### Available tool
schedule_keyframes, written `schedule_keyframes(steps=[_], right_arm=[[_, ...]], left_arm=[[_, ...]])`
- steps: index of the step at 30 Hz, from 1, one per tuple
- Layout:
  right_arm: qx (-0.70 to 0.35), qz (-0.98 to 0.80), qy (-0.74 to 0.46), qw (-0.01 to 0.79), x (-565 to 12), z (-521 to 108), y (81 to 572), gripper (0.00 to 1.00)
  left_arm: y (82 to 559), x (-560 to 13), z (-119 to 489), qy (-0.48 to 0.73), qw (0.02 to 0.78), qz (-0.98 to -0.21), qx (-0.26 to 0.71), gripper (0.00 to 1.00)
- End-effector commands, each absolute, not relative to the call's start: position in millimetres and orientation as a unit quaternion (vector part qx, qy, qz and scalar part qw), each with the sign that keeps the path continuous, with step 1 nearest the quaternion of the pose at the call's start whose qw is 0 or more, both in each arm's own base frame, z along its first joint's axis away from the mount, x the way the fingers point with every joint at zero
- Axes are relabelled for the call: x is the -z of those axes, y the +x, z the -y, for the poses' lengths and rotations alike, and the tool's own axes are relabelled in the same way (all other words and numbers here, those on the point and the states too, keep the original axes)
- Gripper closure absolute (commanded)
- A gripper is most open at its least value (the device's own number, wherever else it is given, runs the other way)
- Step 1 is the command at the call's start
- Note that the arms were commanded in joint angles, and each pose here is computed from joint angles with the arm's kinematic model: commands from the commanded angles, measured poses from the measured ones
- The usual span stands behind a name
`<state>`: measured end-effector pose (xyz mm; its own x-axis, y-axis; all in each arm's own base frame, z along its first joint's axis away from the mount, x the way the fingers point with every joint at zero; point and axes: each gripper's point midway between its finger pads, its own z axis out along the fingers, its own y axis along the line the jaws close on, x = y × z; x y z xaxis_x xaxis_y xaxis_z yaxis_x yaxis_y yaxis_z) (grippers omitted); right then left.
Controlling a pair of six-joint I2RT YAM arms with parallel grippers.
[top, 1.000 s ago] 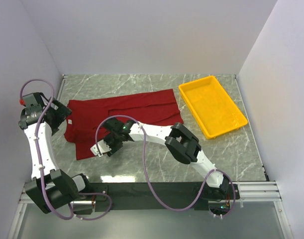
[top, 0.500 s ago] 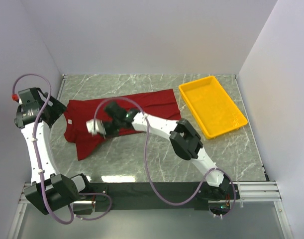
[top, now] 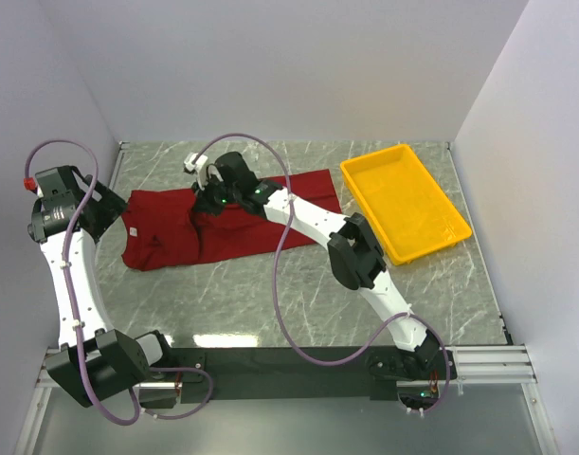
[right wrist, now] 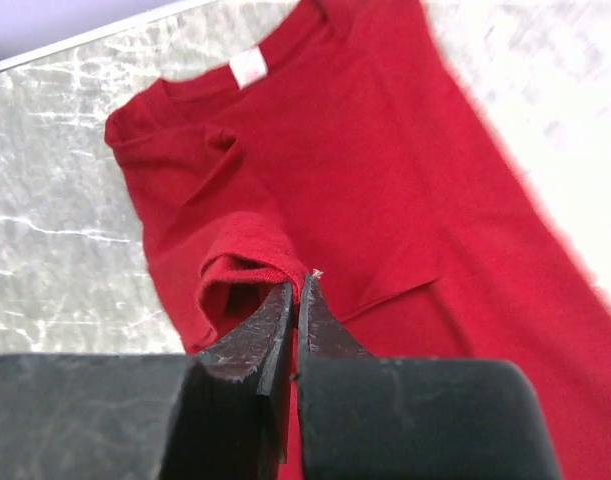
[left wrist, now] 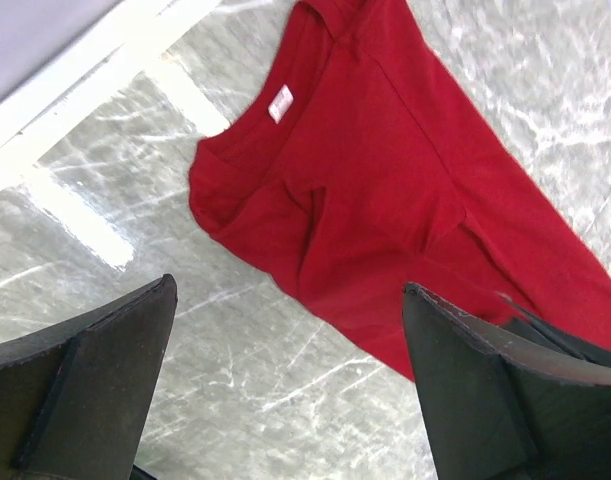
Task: Fold and stack the t-shirts
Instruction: Fold the tshirt
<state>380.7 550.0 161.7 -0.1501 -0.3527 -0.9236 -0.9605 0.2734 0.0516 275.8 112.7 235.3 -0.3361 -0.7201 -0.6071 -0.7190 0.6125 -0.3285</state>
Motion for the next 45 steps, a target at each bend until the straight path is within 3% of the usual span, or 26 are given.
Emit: schedule_keyframes(steps=[1,4,10,11,16,18,19,23,28,31,39,45], right_arm=[[-0.386,-0.697,-0.442,0.412,-158,-565,373,0.97],[-0.378,-0.722,-0.414,0.404,-147,-565,381,0.94],[-0.309,-0.791,-0.31,0.427,-132,-544,424,0.76],[-0.294,-0.8,-0.29,0.435,-132,-536,433,0.67],[-0.263,-0.819,-0.251,0.443,-137,-505,458,0.58],[-0.277,-0.817,-0.252,0.439,-147,-499,460,0.49],[-0.283,-0.815,-0.251,0.44,-154,-490,466,0.39],[-0.331,-0.773,-0.35,0.414,-177,-478,450,0.25],[-0.436,-0.641,-0.498,0.388,-230,-432,378,0.25],[-0.394,-0.615,-0.566,0.382,-223,-390,360,0.29],[-0.359,-0.688,-0.527,0.348,-192,-296,345,0.3],[-0.351,-0.717,-0.495,0.342,-185,-270,341,0.3]], left_arm=[[284,-235,-106,-0.416,0.381,-0.826,0.021,0.01],[288,-230,-96,-0.394,0.379,-0.836,0.047,0.0],[290,-199,-71,-0.349,0.345,-0.865,0.107,0.0],[290,-193,-65,-0.34,0.334,-0.87,0.122,0.01],[285,-166,-48,-0.317,0.282,-0.891,0.16,0.03],[287,-159,-43,-0.303,0.271,-0.898,0.17,0.05],[288,-158,-41,-0.296,0.269,-0.9,0.172,0.05],[297,-149,-23,-0.256,0.245,-0.921,0.161,0.05],[303,-142,-18,-0.204,0.224,-0.949,0.086,0.07],[294,-129,-19,-0.168,0.192,-0.967,0.017,0.12],[281,-83,16,-0.12,0.104,-0.986,-0.058,0.32],[279,-61,23,-0.095,0.08,-0.982,-0.142,0.3]])
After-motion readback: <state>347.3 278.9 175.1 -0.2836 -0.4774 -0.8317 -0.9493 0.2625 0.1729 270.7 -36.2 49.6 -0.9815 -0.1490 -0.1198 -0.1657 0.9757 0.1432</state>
